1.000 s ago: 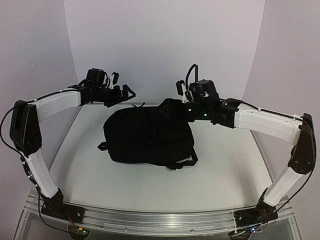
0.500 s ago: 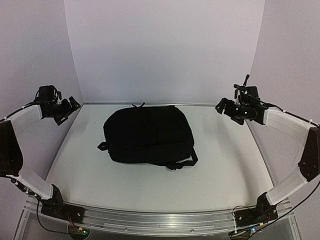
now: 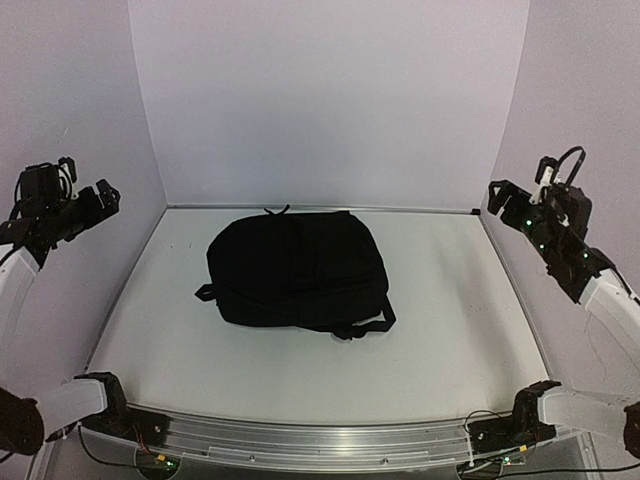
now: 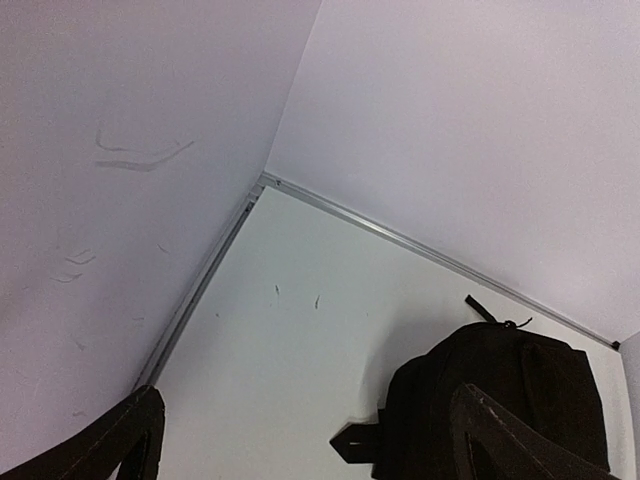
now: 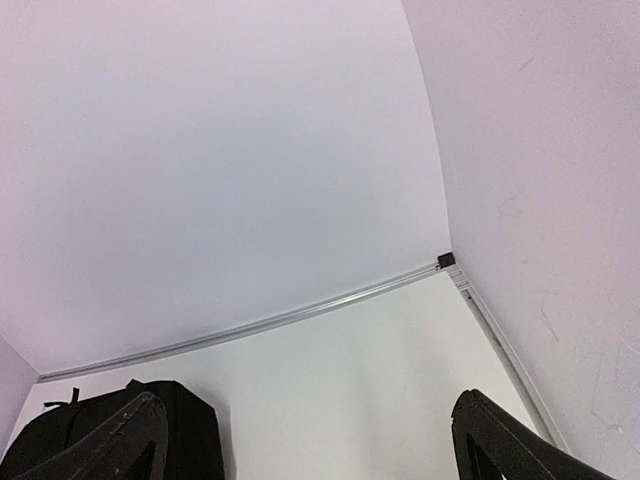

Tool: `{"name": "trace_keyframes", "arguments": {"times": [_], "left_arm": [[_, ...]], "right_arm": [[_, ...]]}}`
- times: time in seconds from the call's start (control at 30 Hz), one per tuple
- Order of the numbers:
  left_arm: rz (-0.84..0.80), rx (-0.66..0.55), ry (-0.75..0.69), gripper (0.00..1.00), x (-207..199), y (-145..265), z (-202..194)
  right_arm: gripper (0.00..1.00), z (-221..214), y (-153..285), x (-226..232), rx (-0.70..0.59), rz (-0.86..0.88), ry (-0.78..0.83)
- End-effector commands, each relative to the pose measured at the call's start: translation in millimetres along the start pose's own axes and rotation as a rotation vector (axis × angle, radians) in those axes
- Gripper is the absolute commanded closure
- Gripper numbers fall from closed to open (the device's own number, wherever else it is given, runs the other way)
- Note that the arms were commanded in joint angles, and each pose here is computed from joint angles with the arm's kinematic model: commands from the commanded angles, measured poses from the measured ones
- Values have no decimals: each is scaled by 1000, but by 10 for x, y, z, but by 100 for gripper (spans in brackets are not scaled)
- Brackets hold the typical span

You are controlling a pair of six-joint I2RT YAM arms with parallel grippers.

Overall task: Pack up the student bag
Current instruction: Reset both arms

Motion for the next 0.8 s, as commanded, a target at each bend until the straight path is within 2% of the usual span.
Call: {"name": "trace_keyframes", "arguments": {"times": [0.0,0.13,0.2,0.77], "left_arm": [[55,-32,-102,0,78,169,-275],[47,-2,-113,0,118,173,-585],[15,-28,-96,0,100,193,-643],[33,-42,-79,0,124,185,-690]], "right_arm": [[2,5,183,-125,-174,1,17],[2,-165,283,-287,-195,-25,23],[2,-244,306,-352,-190,-42,31],[2,-386,348,-456,-176,-57,52]]}}
Point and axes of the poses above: each gripper's point midway between its finger pads, its own y axis back along the fingers, its own x axis along the line the jaws close on, z = x × y, the point moved 9 cm from there along y, back along the fingers, and after that the axes turned 11 degrees about -y, right-handed, at the moved point
